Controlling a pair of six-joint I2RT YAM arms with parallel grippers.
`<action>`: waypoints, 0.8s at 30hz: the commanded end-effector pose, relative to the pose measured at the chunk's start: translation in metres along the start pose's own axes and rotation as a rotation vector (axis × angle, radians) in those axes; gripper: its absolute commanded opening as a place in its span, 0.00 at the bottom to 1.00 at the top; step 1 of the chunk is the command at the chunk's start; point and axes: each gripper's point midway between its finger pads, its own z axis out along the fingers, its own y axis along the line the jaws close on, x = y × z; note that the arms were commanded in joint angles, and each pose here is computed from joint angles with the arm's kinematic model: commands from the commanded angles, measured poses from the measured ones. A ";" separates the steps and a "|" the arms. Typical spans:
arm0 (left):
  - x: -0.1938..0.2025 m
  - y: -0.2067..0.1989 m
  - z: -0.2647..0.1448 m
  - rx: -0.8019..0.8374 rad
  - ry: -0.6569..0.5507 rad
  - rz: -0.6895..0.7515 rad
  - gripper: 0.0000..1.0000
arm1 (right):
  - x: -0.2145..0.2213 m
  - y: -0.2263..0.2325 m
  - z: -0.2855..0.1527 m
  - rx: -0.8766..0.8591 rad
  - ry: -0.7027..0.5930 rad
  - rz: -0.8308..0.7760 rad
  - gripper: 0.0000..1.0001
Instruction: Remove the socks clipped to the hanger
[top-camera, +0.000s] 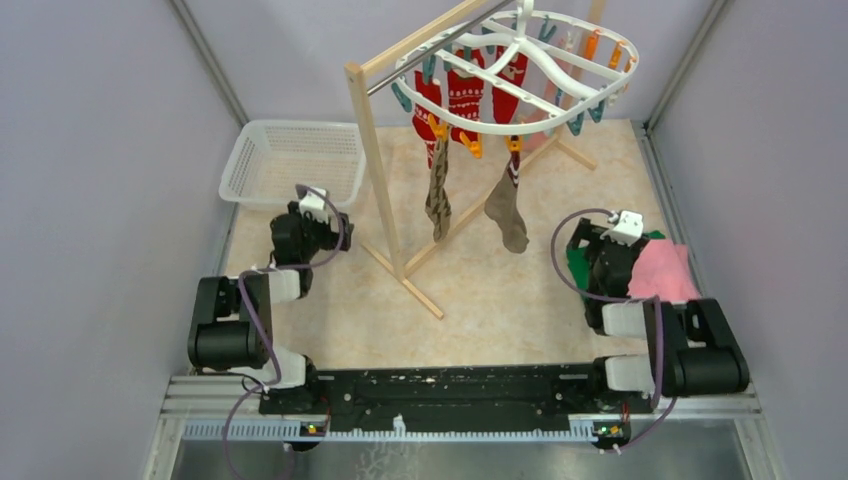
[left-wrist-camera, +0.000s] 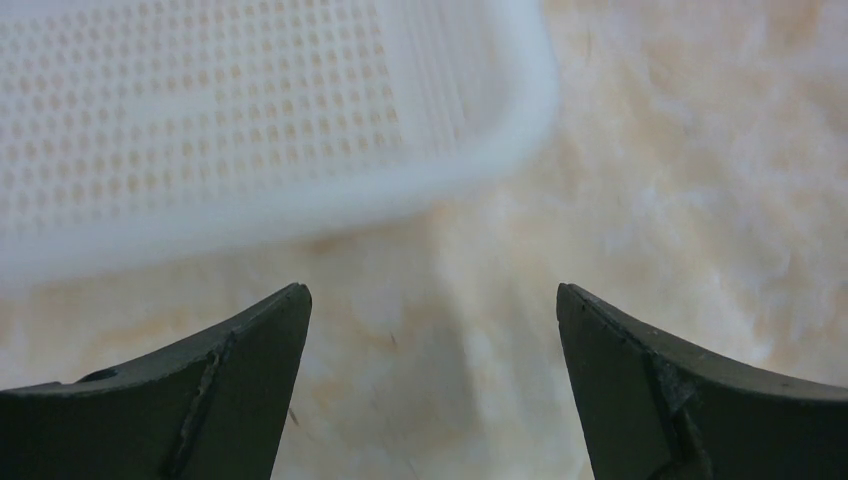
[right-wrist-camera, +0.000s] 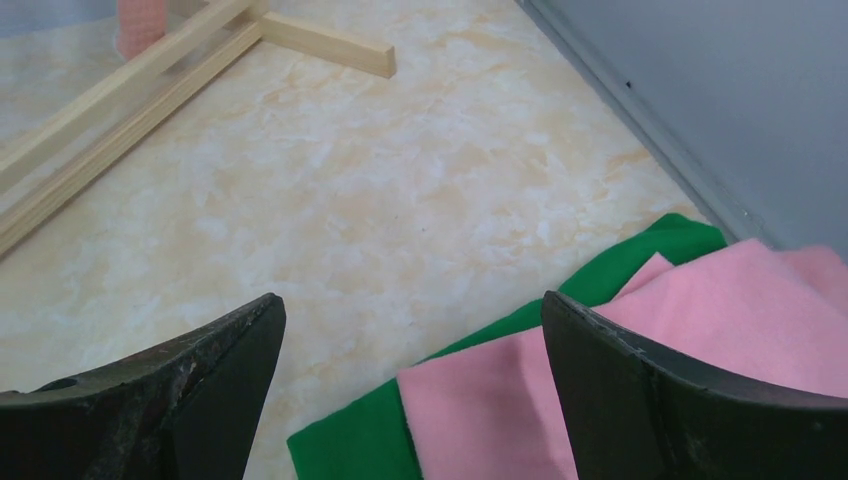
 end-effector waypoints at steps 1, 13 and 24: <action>-0.040 0.003 0.012 0.080 0.138 -0.039 0.99 | -0.025 -0.001 0.003 0.072 0.052 0.060 0.99; -0.080 -0.032 -0.040 0.251 0.248 -0.059 0.99 | -0.018 0.100 -0.027 -0.288 0.539 0.440 0.99; -0.141 -0.016 -0.011 0.270 0.203 0.052 0.99 | -0.005 0.171 -0.131 -0.463 0.474 0.184 0.92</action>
